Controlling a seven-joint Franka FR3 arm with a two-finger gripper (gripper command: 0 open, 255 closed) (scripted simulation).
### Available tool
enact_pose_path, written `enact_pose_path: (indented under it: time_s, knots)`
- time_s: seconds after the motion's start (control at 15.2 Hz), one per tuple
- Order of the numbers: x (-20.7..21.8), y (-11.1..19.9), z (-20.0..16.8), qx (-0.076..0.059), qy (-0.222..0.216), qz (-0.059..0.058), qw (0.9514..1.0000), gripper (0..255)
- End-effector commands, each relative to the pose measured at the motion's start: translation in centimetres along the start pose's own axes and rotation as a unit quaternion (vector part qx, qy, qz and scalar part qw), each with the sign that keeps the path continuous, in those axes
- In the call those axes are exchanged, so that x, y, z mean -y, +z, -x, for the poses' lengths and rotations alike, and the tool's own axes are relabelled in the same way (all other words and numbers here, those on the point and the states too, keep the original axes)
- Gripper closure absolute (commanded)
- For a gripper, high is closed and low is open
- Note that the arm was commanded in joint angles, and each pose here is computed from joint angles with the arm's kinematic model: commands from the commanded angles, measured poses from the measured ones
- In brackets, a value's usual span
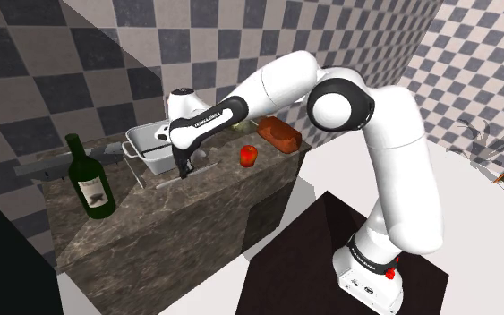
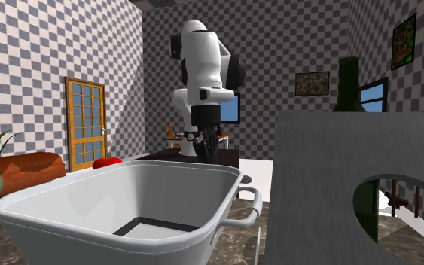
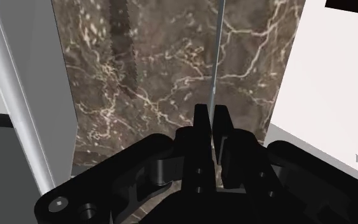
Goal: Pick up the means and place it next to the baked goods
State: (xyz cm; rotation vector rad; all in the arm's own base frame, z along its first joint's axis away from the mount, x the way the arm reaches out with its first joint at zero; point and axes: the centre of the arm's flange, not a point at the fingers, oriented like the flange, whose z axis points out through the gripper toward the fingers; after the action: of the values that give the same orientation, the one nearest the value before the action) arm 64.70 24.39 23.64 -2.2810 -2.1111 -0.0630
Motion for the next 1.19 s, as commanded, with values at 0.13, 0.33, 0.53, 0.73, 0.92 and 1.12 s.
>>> enact_pose_path:
  time_s: [0.13,0.33,0.53,0.73,0.92,1.12]
  knots:
    - [0.1,-2.1,-0.2,0.0,0.0,0.0,1.0,255]
    - [0.1,-3.7,-0.3,0.0,0.0,0.0,1.0,255]
    - [0.1,-5.3,-0.4,0.0,0.0,0.0,1.0,255]
    - [0.1,-6.9,-0.5,0.0,0.0,0.0,1.0,255]
    - [0.1,-8.5,-0.5,0.0,0.0,0.0,1.0,255]
    - [0.1,-10.0,-0.6,0.0,0.0,0.0,1.0,255]
